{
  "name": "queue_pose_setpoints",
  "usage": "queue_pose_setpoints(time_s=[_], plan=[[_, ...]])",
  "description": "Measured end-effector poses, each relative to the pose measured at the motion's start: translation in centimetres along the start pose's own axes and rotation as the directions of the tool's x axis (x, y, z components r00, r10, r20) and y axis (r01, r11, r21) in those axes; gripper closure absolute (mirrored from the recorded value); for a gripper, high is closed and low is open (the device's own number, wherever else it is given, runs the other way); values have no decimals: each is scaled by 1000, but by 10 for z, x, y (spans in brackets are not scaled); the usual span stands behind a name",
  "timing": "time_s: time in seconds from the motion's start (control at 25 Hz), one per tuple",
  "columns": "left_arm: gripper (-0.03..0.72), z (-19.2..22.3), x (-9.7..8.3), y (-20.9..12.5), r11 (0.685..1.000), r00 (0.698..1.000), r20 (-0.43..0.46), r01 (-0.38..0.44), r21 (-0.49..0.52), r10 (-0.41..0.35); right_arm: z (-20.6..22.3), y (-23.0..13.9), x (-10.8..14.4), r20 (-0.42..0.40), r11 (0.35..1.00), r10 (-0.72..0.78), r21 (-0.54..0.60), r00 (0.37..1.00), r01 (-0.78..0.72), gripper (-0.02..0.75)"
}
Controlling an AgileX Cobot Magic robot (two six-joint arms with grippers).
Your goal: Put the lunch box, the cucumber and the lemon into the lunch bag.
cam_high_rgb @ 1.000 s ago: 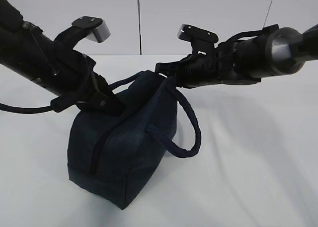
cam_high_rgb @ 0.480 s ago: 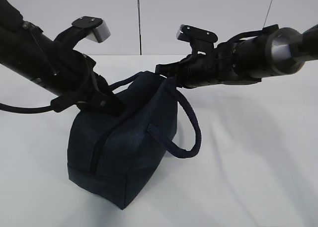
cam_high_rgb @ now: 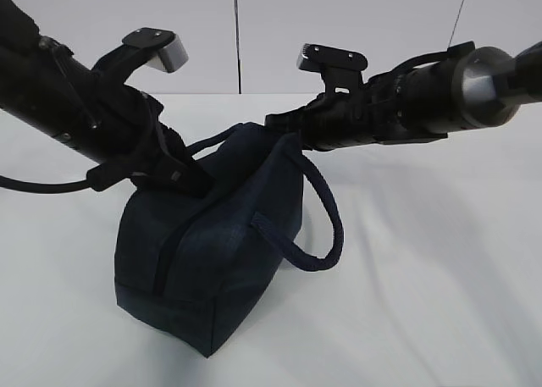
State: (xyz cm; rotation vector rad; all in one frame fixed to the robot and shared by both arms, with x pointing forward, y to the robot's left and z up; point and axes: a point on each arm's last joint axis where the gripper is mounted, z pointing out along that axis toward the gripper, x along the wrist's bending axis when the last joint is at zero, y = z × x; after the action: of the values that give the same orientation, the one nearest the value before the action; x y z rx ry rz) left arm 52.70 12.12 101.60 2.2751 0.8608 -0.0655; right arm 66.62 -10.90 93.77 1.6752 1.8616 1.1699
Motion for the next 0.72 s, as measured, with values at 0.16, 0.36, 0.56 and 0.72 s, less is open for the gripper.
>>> queue_pose_setpoints(time_s=[0.16, 0.36, 0.56, 0.72], plan=[[679, 0, 0, 0, 1000, 1000, 0, 0, 0, 0, 0, 0, 0, 0, 1000, -6, 0, 1000, 6, 737], [679, 0, -1, -1, 1000, 1000, 12, 0, 9, 0, 0, 3, -1, 14, 996, -90, -9, 996, 90, 615], [680, 0, -1, -1, 1000, 1000, 16, -1, 14, 1, -1, 11, 0, 24, 987, -159, -32, 987, 160, 411], [680, 0, -2, -1, 1000, 1000, 17, -1, 16, 1, -2, 20, 3, 25, 967, -245, -60, 969, 246, 383]])
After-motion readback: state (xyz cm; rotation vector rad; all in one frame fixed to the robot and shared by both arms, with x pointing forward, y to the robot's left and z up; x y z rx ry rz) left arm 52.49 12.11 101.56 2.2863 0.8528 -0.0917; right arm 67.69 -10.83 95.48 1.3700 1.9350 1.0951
